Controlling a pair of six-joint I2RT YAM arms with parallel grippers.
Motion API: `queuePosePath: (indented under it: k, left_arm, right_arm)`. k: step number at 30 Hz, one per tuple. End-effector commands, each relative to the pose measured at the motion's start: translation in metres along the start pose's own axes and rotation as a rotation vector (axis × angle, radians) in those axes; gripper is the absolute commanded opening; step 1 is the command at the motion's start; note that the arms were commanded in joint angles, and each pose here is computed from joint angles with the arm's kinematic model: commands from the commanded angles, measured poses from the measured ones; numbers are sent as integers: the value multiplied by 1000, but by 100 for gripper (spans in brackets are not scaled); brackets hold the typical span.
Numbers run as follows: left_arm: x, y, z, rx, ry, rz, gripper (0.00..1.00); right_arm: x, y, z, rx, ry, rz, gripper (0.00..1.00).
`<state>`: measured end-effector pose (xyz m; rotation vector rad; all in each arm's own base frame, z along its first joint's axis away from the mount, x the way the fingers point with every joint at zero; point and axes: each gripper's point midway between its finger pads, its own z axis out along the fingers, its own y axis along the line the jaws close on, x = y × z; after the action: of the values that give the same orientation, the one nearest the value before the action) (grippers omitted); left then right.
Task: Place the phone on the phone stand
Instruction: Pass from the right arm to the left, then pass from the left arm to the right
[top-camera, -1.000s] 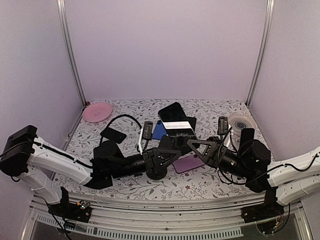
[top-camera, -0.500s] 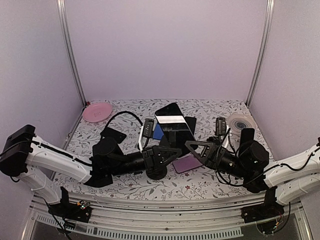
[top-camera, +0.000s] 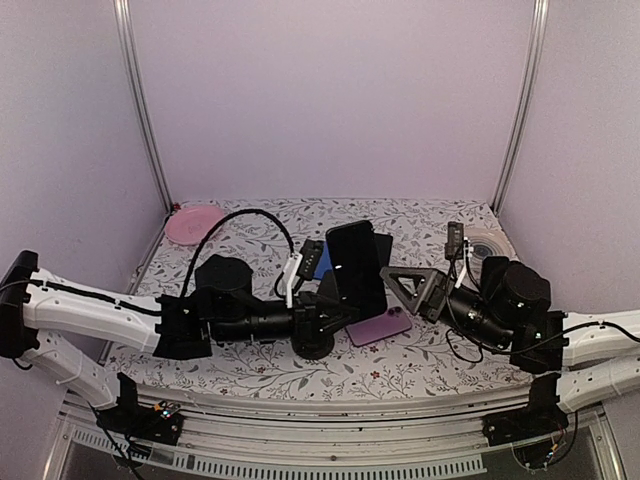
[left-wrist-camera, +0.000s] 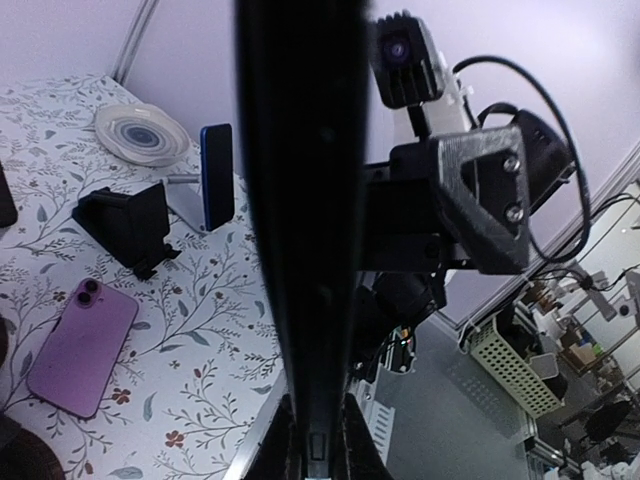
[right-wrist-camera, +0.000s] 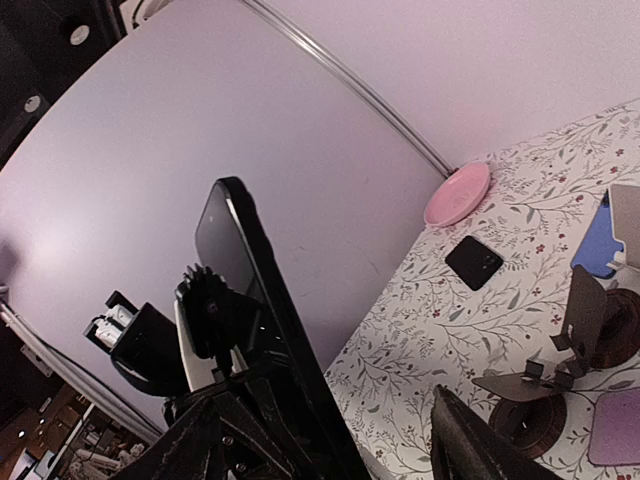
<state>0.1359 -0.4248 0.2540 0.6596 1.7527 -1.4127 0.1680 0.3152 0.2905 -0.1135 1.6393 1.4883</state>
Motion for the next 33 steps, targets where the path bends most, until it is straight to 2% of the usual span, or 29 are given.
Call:
queuePosePath:
  k: [1, 8, 16, 33]
  left_arm:
    - [7, 19, 1, -130, 108, 97, 0]
    - [19, 34, 8, -210, 205, 120, 0]
    - [30, 38, 19, -224, 271, 124, 0]
    - [48, 40, 36, -256, 363, 161, 0]
  right_arm:
    - [3, -36, 1, 276, 80, -131, 76]
    - [4, -44, 8, 383, 149, -225, 93]
    - [11, -46, 17, 426, 203, -272, 95]
    - [19, -51, 28, 456, 234, -258, 95]
